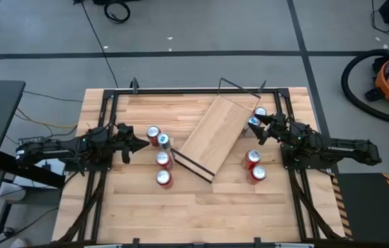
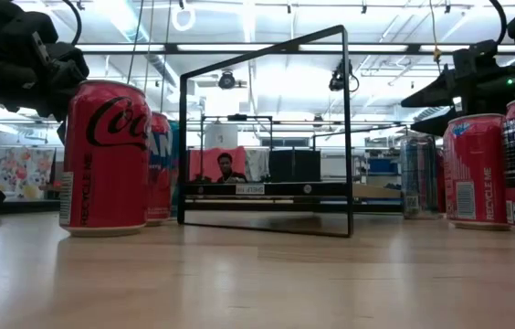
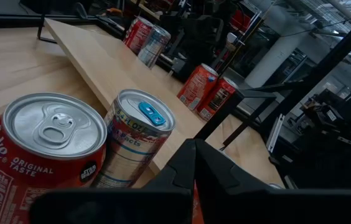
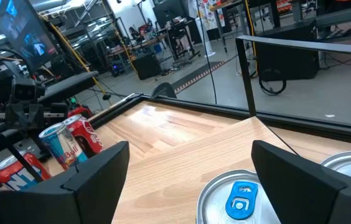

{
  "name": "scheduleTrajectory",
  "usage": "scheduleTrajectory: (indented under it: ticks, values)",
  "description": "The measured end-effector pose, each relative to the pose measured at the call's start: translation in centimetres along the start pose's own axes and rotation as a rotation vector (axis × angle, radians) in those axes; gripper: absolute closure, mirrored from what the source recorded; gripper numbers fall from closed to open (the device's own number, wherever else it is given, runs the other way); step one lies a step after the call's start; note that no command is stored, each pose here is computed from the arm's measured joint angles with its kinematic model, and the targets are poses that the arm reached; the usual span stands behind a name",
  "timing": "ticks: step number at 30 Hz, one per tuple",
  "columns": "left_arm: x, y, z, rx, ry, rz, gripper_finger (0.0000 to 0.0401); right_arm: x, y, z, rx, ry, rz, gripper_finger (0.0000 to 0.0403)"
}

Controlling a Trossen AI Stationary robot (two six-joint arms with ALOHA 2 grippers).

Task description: Place canned beverage on shelf

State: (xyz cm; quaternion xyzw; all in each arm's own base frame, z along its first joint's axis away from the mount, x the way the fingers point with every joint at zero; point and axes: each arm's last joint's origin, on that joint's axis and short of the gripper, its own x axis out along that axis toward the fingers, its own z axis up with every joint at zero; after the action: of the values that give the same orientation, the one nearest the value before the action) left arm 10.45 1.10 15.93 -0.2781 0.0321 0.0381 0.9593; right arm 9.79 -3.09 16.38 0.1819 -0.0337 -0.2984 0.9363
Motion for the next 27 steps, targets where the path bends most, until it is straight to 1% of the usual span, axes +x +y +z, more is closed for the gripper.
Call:
scheduleTrajectory:
  ticks: [20, 22, 23, 24, 26, 27]
  values:
    - [0.0, 0.0, 0.0, -0.001, 0.0, 0.0, 0.039, 0.0, 0.0, 0.0, 0.0, 0.0, 0.0, 0.0055]
    - [0.0, 0.0, 0.1, -0.059, -0.007, -0.004, 0.039, 0.0, 0.0, 0.0, 0.0, 0.0, 0.0, 0.0055]
    - [0.0, -0.1, 0.2, -0.112, -0.024, -0.01, 0.039, 0.0, 0.0, 0.0, 0.0, 0.0, 0.0, 0.0055]
    - [0.0, -0.2, 0.5, -0.142, -0.066, 0.001, 0.039, 0.0, 0.0, 0.0, 0.0, 0.0, 0.0, 0.0055]
    - [0.0, -0.1, 1.1, -0.163, -0.177, 0.069, 0.039, 0.0, 0.0, 0.0, 0.0, 0.0, 0.0, 0.0055]
    - [-0.1, 0.0, 1.2, -0.165, -0.211, 0.104, 0.039, 0.0, 0.0, 0.0, 0.0, 0.0, 0.0, 0.0055]
